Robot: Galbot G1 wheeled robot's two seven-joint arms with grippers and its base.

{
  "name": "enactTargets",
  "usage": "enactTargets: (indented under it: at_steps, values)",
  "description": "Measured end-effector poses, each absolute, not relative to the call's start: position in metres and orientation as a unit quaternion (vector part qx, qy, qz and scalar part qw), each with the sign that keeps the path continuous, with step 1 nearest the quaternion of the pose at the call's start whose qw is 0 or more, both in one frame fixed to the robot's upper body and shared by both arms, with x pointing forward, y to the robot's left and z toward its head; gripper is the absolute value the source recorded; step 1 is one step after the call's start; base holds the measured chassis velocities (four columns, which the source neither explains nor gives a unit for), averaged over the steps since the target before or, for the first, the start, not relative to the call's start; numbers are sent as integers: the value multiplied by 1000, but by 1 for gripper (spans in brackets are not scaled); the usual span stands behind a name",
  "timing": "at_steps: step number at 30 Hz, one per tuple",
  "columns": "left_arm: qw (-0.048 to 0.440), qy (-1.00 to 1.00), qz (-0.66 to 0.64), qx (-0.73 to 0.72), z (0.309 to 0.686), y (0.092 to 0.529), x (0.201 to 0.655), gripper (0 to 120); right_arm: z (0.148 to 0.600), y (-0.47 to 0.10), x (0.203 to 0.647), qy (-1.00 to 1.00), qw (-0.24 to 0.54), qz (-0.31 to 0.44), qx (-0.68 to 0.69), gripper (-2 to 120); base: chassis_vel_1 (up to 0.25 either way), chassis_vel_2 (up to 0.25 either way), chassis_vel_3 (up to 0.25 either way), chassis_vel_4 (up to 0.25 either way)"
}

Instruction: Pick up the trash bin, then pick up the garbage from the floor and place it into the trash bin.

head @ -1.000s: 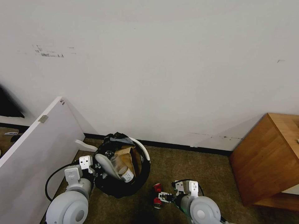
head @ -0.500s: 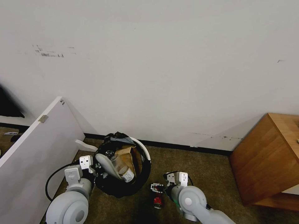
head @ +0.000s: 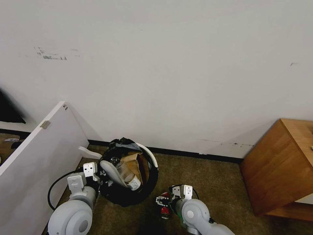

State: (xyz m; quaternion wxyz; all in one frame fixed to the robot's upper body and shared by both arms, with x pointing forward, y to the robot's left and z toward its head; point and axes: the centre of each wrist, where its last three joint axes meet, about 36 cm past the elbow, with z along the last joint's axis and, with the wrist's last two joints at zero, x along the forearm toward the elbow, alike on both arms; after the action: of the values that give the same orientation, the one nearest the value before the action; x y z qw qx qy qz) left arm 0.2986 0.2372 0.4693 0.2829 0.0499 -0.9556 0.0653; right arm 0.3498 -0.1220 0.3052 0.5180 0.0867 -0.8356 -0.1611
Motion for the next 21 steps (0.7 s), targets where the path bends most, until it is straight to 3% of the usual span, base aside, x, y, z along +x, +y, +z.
enactTargets:
  at_steps: [21]
  values:
    - [283, -955, 68, 51, 467, 237, 298, 0, 286, -114, 355, -834, 525, -155, 72, 99, 0, 0, 0, 0]
